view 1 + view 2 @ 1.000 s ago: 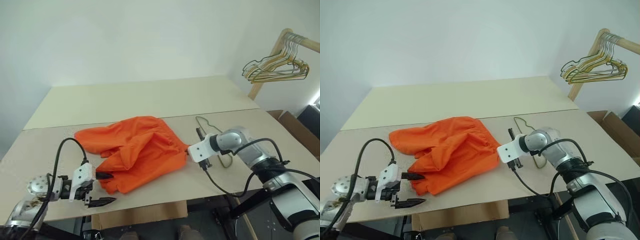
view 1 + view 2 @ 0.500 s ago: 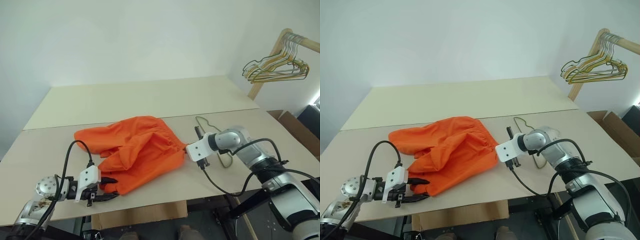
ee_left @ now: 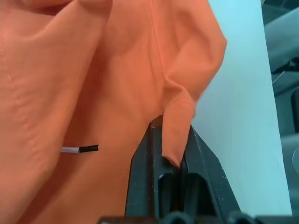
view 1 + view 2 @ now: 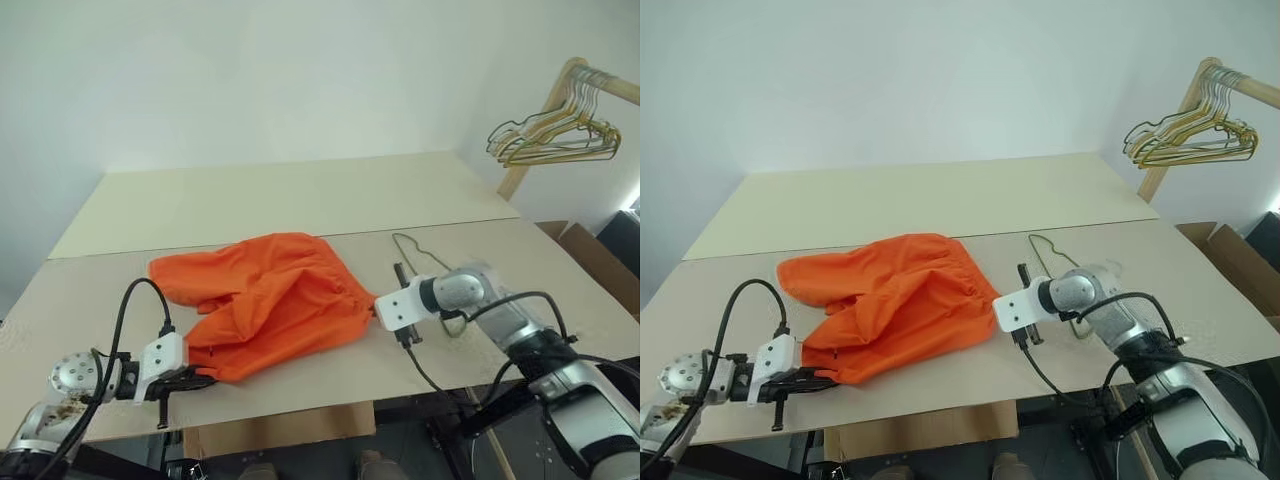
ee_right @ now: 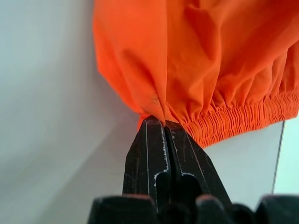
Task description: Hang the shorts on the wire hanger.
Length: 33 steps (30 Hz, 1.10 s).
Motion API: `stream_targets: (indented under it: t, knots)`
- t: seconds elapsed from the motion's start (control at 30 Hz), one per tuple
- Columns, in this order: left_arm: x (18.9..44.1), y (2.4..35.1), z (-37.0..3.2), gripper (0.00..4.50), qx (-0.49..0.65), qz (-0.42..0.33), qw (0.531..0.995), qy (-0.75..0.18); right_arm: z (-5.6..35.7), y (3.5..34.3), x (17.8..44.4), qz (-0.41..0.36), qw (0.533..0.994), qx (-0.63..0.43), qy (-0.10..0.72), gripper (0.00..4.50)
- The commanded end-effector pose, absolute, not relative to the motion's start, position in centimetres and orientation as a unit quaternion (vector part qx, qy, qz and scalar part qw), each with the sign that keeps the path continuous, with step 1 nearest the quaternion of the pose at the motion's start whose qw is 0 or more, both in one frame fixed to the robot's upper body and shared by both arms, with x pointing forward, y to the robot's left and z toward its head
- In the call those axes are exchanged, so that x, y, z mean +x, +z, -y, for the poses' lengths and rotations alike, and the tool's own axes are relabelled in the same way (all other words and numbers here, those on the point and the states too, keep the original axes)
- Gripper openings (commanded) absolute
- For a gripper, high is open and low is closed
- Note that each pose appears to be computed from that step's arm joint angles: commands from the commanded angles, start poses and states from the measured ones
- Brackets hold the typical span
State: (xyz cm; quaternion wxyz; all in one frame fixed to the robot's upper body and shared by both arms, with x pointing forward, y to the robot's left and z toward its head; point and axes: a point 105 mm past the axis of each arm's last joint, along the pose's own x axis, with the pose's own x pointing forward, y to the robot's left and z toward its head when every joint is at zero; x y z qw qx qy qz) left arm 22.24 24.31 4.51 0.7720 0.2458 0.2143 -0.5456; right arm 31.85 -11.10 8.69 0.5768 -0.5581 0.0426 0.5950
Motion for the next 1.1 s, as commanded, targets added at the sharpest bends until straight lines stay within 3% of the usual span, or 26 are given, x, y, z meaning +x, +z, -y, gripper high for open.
stream_targets:
  t: [0.03,0.27,0.37,0.47,0.57,0.63,0.7,0.77,0.83,0.9,1.0,1.1]
  knots:
    - [21.5,5.4,-26.8,0.03,0.312,-0.237,0.751,-0.531,11.6,10.7,29.8,-0.049,0.570,-0.553,0.606,0.00]
    - [18.9,7.0,-29.3,0.03,0.345,-0.290,0.713,-0.537,10.9,10.8,24.2,-0.085,0.551,-0.501,0.662,0.00]
    - [18.5,7.6,-29.0,0.03,0.343,-0.286,0.712,-0.542,10.5,10.8,23.4,-0.085,0.563,-0.475,0.671,0.00]
    - [20.9,9.5,-26.9,0.03,0.314,-0.214,0.764,-0.522,9.9,12.2,26.2,-0.060,0.626,-0.461,0.626,0.00]
    - [28.0,13.2,-24.9,0.03,0.337,-0.090,0.844,-0.408,10.3,16.0,33.4,-0.029,0.741,-0.456,0.492,0.00]
    - [31.2,15.2,-24.4,0.03,0.353,-0.049,0.867,-0.347,10.7,17.9,36.6,-0.017,0.783,-0.454,0.426,0.00]
    - [36.0,20.3,-23.7,0.03,0.362,0.042,0.903,-0.228,12.1,22.8,41.6,0.045,0.844,-0.460,0.272,0.00]
    - [39.6,27.8,-23.7,0.03,0.340,0.147,0.925,-0.085,13.9,29.7,44.5,0.140,0.883,-0.436,0.105,0.00]
    - [39.7,34.1,-23.9,0.03,0.302,0.244,0.922,-0.002,15.3,34.9,44.7,0.224,0.891,-0.396,0.005,0.00]
    - [38.5,38.7,-24.1,0.03,0.242,0.315,0.918,0.021,16.2,38.1,43.9,0.287,0.885,-0.364,-0.045,0.00]
    - [36.7,41.2,-24.5,0.03,0.224,0.363,0.905,0.007,16.1,39.1,42.9,0.333,0.873,-0.355,-0.042,0.00]
    - [35.0,40.4,-24.6,0.03,0.243,0.361,0.898,-0.059,15.1,37.1,42.2,0.339,0.864,-0.373,0.004,0.00]
